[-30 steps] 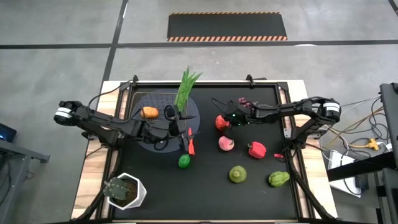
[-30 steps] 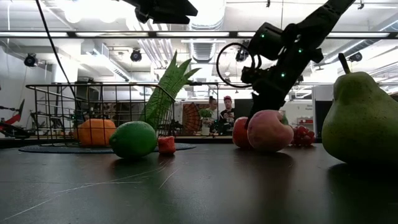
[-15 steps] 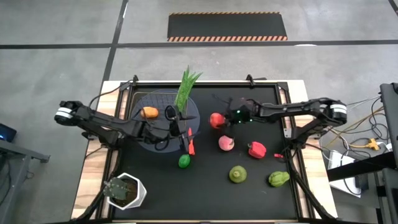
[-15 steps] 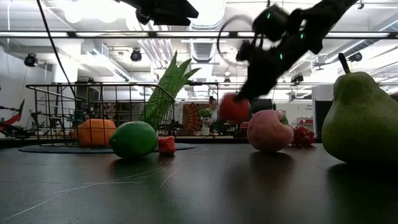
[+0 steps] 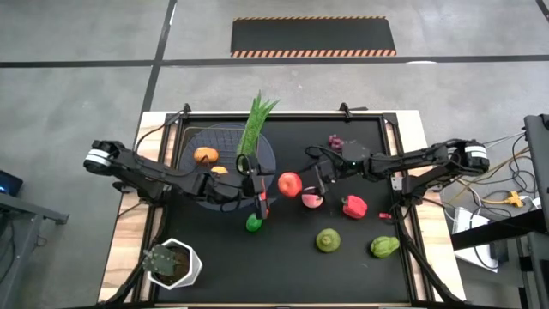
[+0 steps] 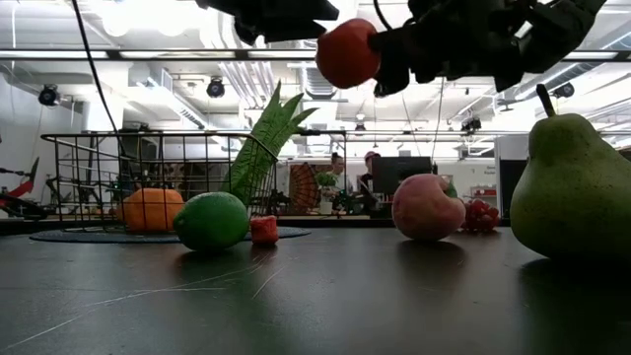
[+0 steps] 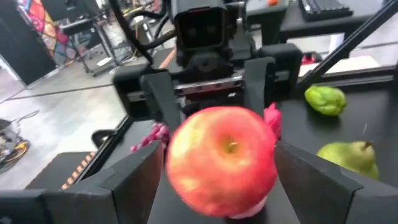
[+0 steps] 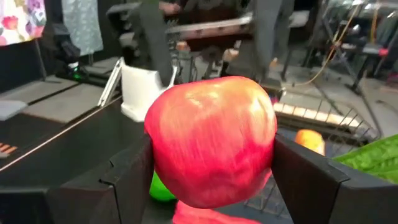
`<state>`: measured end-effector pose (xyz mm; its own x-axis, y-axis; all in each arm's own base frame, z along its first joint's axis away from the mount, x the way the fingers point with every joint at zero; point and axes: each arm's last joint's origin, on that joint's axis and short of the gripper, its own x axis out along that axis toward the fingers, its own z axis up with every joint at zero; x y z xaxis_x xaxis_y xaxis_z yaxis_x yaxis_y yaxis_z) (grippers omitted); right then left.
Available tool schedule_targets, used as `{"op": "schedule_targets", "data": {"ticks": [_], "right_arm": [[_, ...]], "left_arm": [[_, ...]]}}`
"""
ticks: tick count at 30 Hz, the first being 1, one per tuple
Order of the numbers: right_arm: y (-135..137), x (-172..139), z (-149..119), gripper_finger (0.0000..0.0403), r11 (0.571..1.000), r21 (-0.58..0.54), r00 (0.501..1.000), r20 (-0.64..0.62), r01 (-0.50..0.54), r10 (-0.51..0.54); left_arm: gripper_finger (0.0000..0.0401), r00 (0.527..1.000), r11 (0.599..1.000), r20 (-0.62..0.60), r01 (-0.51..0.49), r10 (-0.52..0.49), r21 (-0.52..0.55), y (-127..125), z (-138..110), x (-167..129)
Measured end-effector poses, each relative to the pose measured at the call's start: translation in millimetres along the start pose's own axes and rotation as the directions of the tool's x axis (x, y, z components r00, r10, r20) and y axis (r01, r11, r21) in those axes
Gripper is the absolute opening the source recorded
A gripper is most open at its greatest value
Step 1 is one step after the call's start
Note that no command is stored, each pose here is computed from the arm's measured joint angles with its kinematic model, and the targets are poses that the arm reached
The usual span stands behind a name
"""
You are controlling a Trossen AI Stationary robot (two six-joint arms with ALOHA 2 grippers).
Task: Build produce basket
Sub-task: Put the red apple into the wire basket
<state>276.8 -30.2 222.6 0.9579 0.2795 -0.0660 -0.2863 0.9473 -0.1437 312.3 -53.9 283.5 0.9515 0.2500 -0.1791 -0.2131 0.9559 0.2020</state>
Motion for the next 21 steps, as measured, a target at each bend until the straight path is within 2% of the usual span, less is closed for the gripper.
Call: {"op": "schedule_targets", "data": {"ticks": [6,17,21], "right_arm": [[0,0,-1,0.0273,1.000,-0.002,1.000,0.001,0.008,-0.008],[0,0,-1,0.0274,1.000,-0.006,1.000,0.007,0.019,-0.019],[0,0,-1,0.0274,1.000,-0.003,1.000,0.001,0.021,-0.021]], "left_arm": [[0.0287,0.999,0.999,0.025,0.041,-0.041,-0.014,-5,-2,6],[0.0319,0.999,0.997,0.019,-0.041,0.043,-0.067,-1,-5,11],[0.0327,0.999,0.998,0.003,-0.043,0.043,-0.040,-3,-10,16]]}}
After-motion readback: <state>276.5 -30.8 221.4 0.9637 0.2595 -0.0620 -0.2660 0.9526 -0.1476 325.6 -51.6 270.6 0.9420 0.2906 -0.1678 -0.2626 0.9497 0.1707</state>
